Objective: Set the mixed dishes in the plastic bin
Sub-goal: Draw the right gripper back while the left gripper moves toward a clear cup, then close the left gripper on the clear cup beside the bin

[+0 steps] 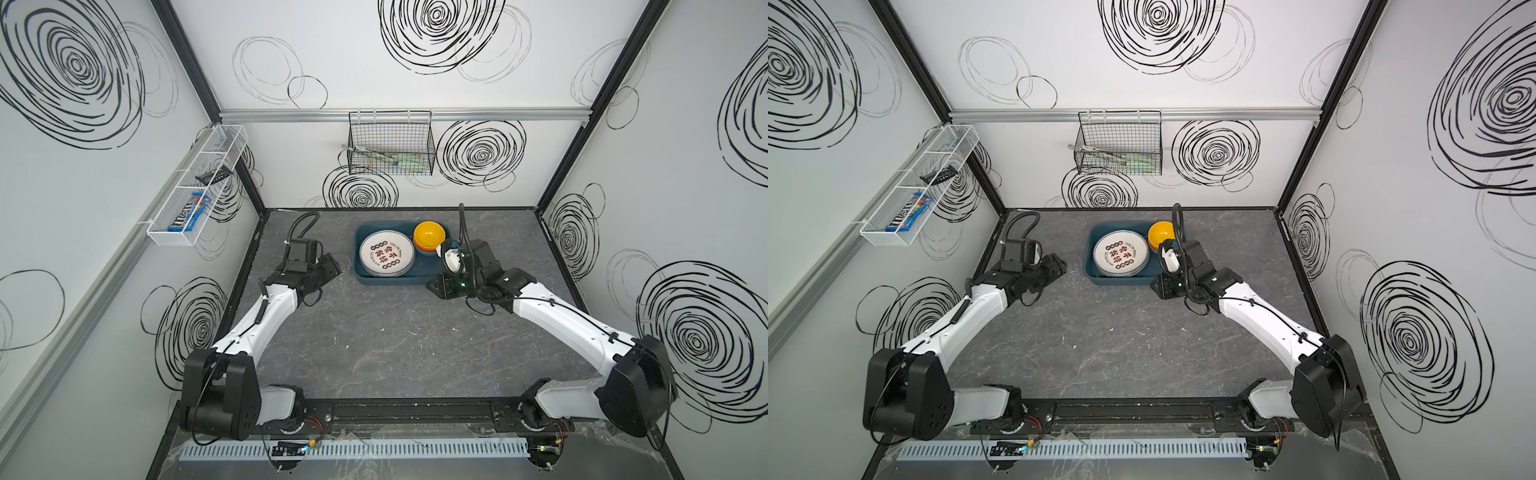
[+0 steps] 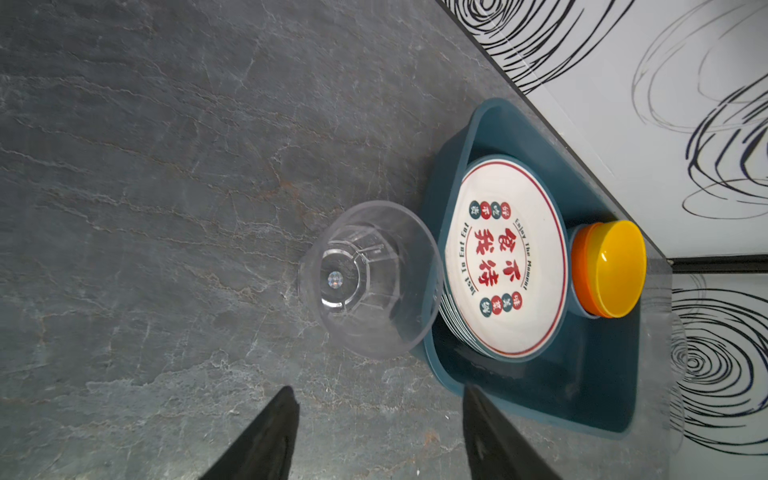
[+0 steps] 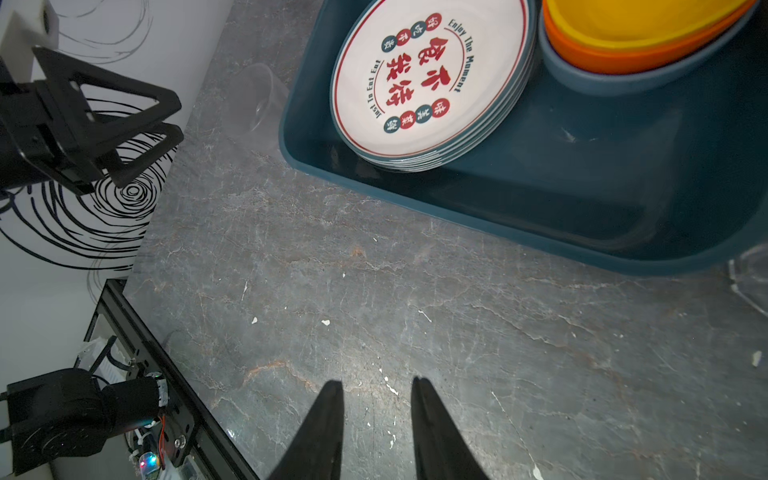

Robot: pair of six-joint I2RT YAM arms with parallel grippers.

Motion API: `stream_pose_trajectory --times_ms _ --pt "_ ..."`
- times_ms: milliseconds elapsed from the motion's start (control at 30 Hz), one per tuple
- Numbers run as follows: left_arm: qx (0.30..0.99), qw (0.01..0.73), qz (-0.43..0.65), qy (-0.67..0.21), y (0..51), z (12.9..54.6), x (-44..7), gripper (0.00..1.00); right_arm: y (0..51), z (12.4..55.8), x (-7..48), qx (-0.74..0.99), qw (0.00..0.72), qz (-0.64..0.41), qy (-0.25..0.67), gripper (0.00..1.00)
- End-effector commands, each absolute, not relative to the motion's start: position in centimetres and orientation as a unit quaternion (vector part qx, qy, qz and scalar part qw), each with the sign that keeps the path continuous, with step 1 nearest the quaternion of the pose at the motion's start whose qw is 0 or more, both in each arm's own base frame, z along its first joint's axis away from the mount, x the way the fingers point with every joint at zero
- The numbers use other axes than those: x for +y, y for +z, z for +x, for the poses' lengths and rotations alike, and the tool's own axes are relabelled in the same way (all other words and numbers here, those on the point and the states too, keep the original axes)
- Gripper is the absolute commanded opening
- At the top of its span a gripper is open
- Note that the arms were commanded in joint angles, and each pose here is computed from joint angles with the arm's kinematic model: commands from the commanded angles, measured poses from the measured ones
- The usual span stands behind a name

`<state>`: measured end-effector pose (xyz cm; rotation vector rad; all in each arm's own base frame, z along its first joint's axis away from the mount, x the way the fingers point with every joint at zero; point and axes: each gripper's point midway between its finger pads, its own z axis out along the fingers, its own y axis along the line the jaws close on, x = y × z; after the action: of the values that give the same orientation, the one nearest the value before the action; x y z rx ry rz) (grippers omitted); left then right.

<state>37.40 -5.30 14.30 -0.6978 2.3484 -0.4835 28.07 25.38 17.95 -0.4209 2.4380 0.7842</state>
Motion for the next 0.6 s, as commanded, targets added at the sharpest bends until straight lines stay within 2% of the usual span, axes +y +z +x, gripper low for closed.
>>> stream_pose_trajectory --times_ms 0,267,567 --pt "0.88 0.342 -0.279 -0.175 15.5 39.5 -4.3 0.65 18.4 27.8 25.2 0.899 0.284 -0.162 0.291 0.32" --pt "0.892 0.323 -0.285 -0.133 13.3 40.5 -3.4 0.58 18.0 27.6 24.8 0.901 0.285 -0.156 0.288 0.32" --pt "0.901 0.302 -0.286 -0.122 11.0 41.1 -3.4 0.45 17.1 27.4 24.5 0.906 0.279 -0.151 0.28 0.32"
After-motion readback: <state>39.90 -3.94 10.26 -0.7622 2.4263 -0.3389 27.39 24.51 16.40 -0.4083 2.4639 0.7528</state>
